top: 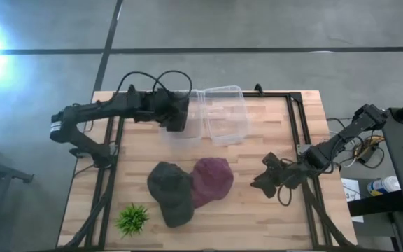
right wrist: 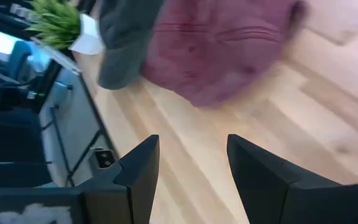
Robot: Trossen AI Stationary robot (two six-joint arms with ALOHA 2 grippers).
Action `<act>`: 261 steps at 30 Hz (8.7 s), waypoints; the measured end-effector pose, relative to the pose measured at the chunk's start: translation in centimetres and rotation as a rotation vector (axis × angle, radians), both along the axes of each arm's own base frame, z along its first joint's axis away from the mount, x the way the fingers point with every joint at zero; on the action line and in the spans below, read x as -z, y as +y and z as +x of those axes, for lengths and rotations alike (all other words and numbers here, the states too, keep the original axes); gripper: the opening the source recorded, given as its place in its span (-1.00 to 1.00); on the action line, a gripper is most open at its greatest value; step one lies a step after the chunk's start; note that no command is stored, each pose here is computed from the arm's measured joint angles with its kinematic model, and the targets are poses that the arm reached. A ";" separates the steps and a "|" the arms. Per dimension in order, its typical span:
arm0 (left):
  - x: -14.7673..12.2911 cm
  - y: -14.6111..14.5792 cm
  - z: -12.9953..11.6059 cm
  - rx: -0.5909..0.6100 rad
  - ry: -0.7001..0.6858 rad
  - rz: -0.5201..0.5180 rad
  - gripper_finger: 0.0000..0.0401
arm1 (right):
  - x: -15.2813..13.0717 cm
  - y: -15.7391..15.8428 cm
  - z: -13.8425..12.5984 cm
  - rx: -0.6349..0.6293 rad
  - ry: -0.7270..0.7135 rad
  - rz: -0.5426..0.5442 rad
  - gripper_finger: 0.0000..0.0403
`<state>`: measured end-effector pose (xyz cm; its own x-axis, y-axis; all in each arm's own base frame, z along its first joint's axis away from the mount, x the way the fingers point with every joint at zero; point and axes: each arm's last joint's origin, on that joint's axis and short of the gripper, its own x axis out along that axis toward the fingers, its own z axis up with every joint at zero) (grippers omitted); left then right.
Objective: Pick & Place hat
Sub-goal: Put the right black cap into the left transparent bin, then put the black cap into the left transparent bin, then put the red cap into the right transparent bin
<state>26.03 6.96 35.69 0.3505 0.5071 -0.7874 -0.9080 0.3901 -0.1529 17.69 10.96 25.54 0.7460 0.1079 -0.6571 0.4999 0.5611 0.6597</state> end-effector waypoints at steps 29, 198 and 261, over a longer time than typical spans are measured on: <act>3.6 -19.4 -3.8 0.725 0.215 -0.181 0.02 | 10.1 7.6 12.8 -0.074 -0.275 0.451 -0.08; 22.8 -17.2 -5.0 0.381 -0.648 -0.478 -0.25 | 11.7 -2.5 25.2 0.112 0.236 0.187 0.13; 1.8 7.0 17.6 0.163 -0.306 -0.325 -0.83 | -5.3 -5.8 -8.1 0.351 0.094 -0.184 0.13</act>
